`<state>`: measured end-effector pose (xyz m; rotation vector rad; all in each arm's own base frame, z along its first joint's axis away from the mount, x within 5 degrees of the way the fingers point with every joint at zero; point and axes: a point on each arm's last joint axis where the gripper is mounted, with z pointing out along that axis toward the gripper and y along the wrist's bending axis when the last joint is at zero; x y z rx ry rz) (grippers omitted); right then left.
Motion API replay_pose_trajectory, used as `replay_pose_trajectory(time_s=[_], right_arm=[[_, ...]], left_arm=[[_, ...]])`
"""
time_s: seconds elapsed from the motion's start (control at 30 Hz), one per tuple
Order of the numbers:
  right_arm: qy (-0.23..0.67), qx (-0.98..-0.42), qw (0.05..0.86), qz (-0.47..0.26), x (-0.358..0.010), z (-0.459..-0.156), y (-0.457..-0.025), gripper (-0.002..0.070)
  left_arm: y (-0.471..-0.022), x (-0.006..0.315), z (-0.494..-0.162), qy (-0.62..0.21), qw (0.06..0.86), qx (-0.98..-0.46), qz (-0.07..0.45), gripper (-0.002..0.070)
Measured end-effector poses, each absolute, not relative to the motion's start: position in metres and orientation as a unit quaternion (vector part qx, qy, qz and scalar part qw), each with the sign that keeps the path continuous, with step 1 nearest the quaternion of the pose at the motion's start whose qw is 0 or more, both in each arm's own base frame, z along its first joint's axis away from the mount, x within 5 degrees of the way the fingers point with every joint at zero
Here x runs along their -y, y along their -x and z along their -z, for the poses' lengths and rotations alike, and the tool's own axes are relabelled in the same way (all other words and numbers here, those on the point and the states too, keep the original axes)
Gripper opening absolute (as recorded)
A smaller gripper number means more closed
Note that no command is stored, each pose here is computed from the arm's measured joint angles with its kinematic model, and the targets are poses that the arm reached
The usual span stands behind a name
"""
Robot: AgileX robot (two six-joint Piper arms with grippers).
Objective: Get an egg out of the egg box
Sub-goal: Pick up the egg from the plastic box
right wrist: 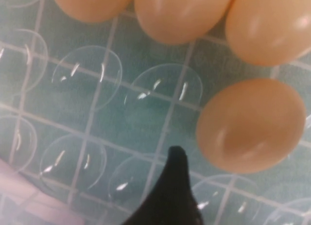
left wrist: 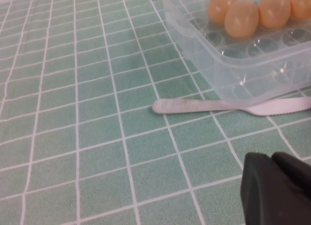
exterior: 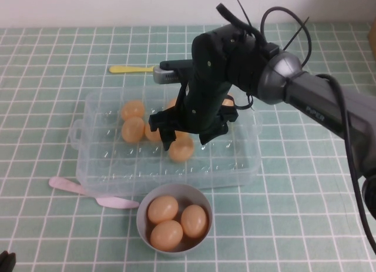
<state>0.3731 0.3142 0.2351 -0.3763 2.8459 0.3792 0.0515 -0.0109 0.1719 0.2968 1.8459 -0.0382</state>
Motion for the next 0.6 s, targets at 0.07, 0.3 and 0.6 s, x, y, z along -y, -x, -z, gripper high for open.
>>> replay_pose_trajectory(time_s=[0.07,0.3,0.6], right_arm=[[0.127,-0.975,0.125,-0.130,-0.316,-0.232,-0.375,0.0575],[0.126,-0.976,0.126,-0.126,-0.318,-0.219,-0.379,0.0575],[0.127,-0.974,0.134,-0.132,-0.322,-0.216,-0.380,0.0575]], left_arm=[[-0.051,0.011,-0.172,-0.128,0.594,-0.794,0.016,-0.0004],[-0.051,0.011,-0.172,-0.128,0.594,-0.794,0.016,-0.0004],[-0.051,0.011,-0.172,-0.128,0.594,-0.794,0.016,-0.0004]])
